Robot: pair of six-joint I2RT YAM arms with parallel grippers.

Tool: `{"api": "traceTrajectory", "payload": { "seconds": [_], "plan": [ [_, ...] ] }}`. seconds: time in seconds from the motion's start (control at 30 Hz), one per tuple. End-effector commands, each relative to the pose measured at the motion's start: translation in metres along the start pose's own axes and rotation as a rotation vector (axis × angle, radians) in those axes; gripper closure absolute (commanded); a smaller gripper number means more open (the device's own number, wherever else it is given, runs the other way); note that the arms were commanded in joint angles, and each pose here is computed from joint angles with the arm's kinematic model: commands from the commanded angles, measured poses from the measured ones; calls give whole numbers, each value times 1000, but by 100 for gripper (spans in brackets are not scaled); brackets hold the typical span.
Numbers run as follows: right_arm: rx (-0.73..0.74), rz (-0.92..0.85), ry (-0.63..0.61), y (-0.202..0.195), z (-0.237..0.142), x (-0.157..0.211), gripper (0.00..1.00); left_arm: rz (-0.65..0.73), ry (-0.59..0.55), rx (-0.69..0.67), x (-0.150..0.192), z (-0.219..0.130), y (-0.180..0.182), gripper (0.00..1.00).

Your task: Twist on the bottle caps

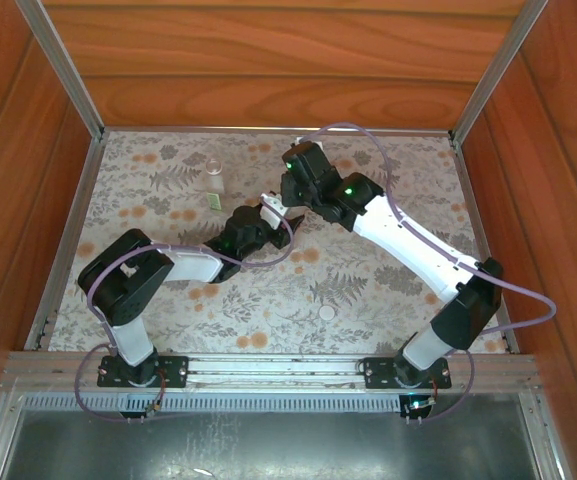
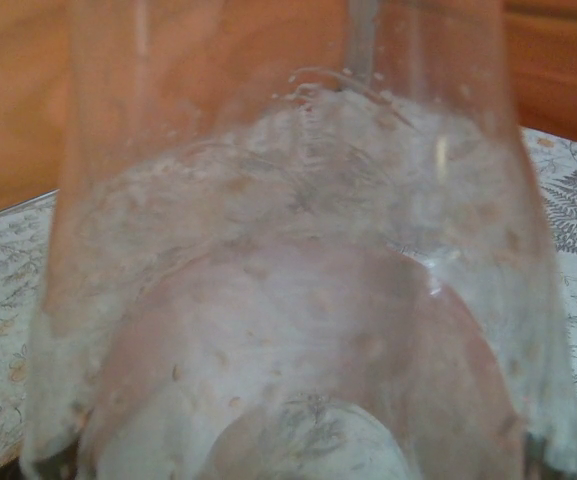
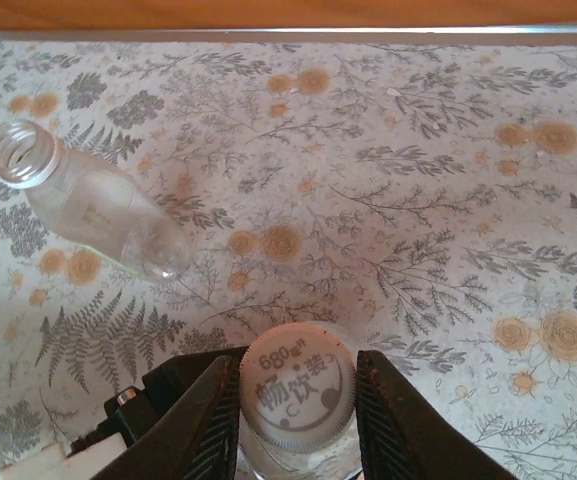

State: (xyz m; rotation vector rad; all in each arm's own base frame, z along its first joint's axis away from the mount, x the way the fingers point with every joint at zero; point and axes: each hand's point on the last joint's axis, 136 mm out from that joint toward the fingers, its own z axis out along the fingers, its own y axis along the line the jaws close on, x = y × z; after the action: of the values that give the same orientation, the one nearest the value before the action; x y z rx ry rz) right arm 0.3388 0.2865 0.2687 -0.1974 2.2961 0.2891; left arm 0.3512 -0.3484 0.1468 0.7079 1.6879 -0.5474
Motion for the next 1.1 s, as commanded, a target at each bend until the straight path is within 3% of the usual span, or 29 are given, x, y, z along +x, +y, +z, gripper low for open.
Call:
{"api": "traceTrajectory", "payload": {
  "seconds": [0.0,0.07,0.17,0.23,0.37,0.5,0.57,0.67,0.77,0.87,1.07],
  "plan": [
    [138,-31,124,-27,12,43,65,21,-56,-34,-18,4,5,39],
    [115,-62,81,-25,4,33,55,27,-38,-5,-11,4,1,39],
    [1,-133,3,-10,-8,15,25,54,-16,43,-2,2,-7,39],
    [-82,-184,-45,1,-20,5,13,63,5,52,6,0,-7,39],
    [-193,-239,-112,2,-44,-6,6,47,27,114,17,-8,-7,39],
    [-411,-310,-79,3,-60,9,9,43,27,243,20,-19,-15,39],
    [-536,-371,-63,5,-73,21,14,53,6,406,17,-33,-31,39],
    [-602,-486,-11,3,-84,39,24,63,-29,621,12,-54,-52,38],
    [-627,-603,55,0,-89,55,26,47,-43,783,10,-71,-67,38],
    [-680,-695,88,3,-92,65,31,25,-37,878,11,-80,-77,38],
    [-742,-731,125,15,-87,62,42,5,-25,921,15,-83,-82,38]
  ]
}}
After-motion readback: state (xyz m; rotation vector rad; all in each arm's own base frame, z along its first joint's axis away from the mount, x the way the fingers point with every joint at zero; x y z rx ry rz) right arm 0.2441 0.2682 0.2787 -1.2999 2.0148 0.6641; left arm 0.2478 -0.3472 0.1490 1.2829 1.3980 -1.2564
